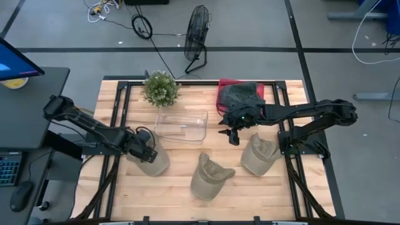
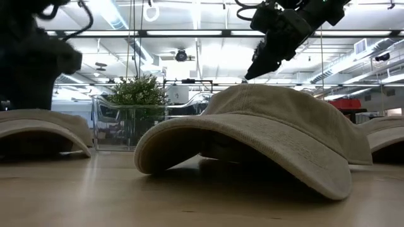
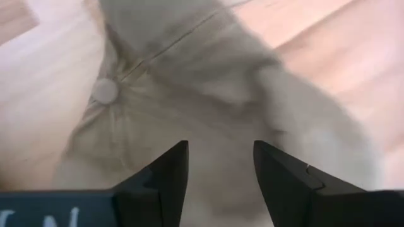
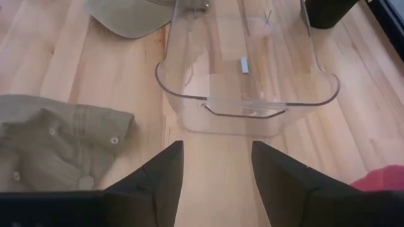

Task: Pick & Place hat
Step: Put the top left brown cap into the transparent bin

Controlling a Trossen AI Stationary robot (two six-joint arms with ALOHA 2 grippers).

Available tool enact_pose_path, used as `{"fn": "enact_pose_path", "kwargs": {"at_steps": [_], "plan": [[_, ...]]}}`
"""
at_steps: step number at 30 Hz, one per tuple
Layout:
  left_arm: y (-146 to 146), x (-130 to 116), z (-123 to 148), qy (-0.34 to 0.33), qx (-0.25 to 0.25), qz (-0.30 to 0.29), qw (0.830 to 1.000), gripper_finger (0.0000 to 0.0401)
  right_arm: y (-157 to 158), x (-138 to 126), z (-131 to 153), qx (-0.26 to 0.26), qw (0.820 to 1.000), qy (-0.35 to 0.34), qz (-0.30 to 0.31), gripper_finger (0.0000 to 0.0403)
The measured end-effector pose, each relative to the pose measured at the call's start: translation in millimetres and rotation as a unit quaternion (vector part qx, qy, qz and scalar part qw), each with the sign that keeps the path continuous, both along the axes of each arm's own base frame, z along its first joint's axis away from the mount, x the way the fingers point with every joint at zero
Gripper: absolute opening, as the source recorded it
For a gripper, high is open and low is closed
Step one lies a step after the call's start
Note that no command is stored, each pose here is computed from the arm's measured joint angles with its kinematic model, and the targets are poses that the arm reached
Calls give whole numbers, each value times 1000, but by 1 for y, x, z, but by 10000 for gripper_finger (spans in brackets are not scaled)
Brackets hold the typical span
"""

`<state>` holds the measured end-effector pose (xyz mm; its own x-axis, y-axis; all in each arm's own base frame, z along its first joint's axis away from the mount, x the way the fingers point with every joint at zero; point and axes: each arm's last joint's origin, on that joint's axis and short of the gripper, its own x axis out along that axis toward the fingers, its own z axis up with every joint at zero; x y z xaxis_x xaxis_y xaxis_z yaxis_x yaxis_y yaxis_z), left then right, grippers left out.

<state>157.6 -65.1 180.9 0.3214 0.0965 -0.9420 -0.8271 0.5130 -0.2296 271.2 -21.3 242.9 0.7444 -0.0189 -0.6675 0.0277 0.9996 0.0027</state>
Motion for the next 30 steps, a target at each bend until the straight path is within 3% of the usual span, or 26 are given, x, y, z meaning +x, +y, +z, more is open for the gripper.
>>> {"fn": "enact_pose_path", "kwargs": {"at_steps": [7,14,22,25,30], "plan": [[-6,12,30,-69,-17,-33,997,159,0,2,2,-1,1000,-14,0,192],[-8,11,10,-41,-13,-24,999,154,0,2,2,-1,1000,-15,0,192],[-23,22,-2,-79,-36,-38,996,135,0,2,3,-2,1000,-20,0,192],[-24,24,-7,-68,-30,-37,997,104,0,3,4,-2,1000,-25,0,192],[-26,27,-10,-65,-28,-32,997,14,0,3,4,-2,1000,-24,0,192]]}}
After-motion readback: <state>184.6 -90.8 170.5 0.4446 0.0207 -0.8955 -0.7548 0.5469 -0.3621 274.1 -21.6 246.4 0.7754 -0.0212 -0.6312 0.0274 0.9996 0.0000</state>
